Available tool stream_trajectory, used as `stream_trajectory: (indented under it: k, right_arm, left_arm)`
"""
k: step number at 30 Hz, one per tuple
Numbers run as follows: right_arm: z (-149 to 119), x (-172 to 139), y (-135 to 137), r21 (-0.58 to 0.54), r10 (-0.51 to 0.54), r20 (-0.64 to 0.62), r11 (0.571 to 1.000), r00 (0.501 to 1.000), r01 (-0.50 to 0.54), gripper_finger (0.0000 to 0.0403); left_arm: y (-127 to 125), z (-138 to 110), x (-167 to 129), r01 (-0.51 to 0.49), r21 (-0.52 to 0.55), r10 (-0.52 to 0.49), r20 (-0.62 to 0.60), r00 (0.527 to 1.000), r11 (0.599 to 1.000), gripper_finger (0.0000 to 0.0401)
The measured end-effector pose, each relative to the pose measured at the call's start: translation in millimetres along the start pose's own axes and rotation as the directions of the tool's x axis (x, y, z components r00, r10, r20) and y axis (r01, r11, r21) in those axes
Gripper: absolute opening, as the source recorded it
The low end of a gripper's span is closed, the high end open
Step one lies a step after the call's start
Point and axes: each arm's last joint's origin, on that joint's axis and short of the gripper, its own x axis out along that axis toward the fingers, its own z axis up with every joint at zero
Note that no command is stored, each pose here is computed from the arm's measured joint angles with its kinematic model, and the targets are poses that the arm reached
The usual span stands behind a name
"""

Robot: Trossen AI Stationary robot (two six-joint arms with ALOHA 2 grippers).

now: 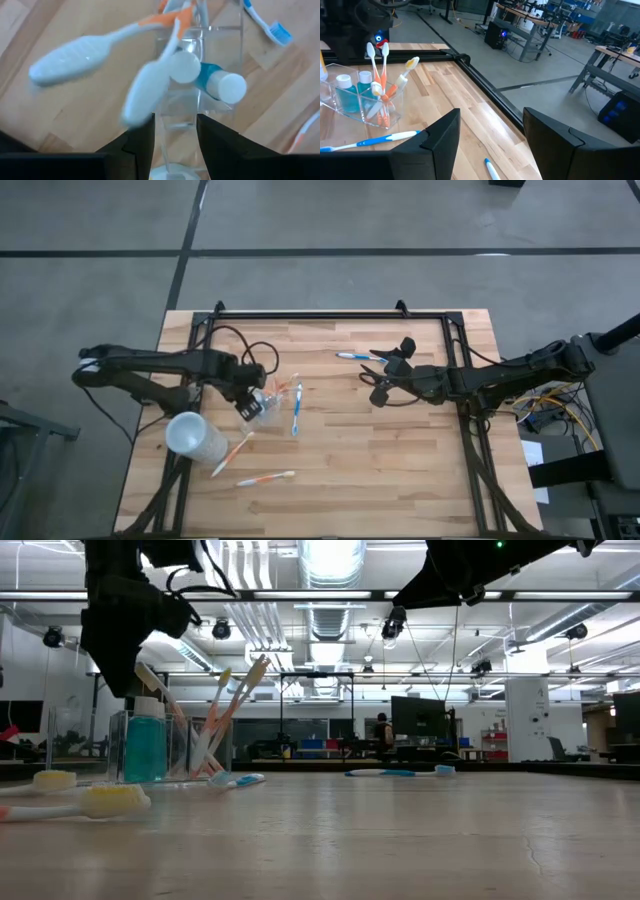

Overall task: Pick & Place toothbrushing station
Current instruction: Adjust the transparent organizer

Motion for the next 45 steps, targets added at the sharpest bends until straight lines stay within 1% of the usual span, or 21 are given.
stream_trajectory:
  k: [3, 10, 17, 29, 38, 41, 45]
  right_arm:
    - [0.0, 0.0, 0.1, 0.000, 0.000, 0.000, 1.000, 1.000, 0.000, 0.0210]
    - [0.0, 0.0, 0.0, 0.000, 0.000, 0.000, 1.000, 1.000, 0.000, 0.0210]
    - [0.0, 0.0, 0.0, 0.000, 0.000, 0.000, 1.000, 1.000, 0.000, 0.0210]
    - [0.0, 0.0, 0.0, 0.000, 0.000, 0.000, 1.000, 1.000, 0.000, 0.0210]
    - [0.0, -0.1, 0.1, 0.000, 0.000, 0.000, 1.000, 1.000, 0.000, 0.0210]
    - [0.0, 0.0, 0.0, 0.000, 0.000, 0.000, 1.000, 1.000, 0.000, 0.0210]
    - [0.0, 0.0, 0.0, 0.000, 0.000, 0.000, 1.000, 1.000, 0.000, 0.0210]
  left_arm:
    - [4.1, 1.6, 3.2, 0.010, 0.003, -0.010, 0.015, 1.000, 1.000, 0.0149]
    - [13.6, 1.3, 14.7, 0.035, -0.007, -0.035, -0.014, 0.999, 0.999, 0.0149]
    - [21.6, 5.8, 21.2, 0.057, -0.012, -0.057, -0.008, 0.998, 0.998, 0.0149]
    - [23.3, 11.2, 28.8, 0.038, -0.015, -0.038, -0.036, 0.999, 0.999, 0.0149]
    - [23.4, 11.3, 37.1, 0.053, -0.009, -0.053, -0.020, 0.998, 0.999, 0.0149]
    - [24.5, 8.9, 41.1, 0.060, -0.014, -0.061, -0.036, 0.997, 0.998, 0.0140]
    - [25.2, 7.9, 43.2, 0.060, -0.017, -0.061, -0.040, 0.997, 0.998, 0.0118]
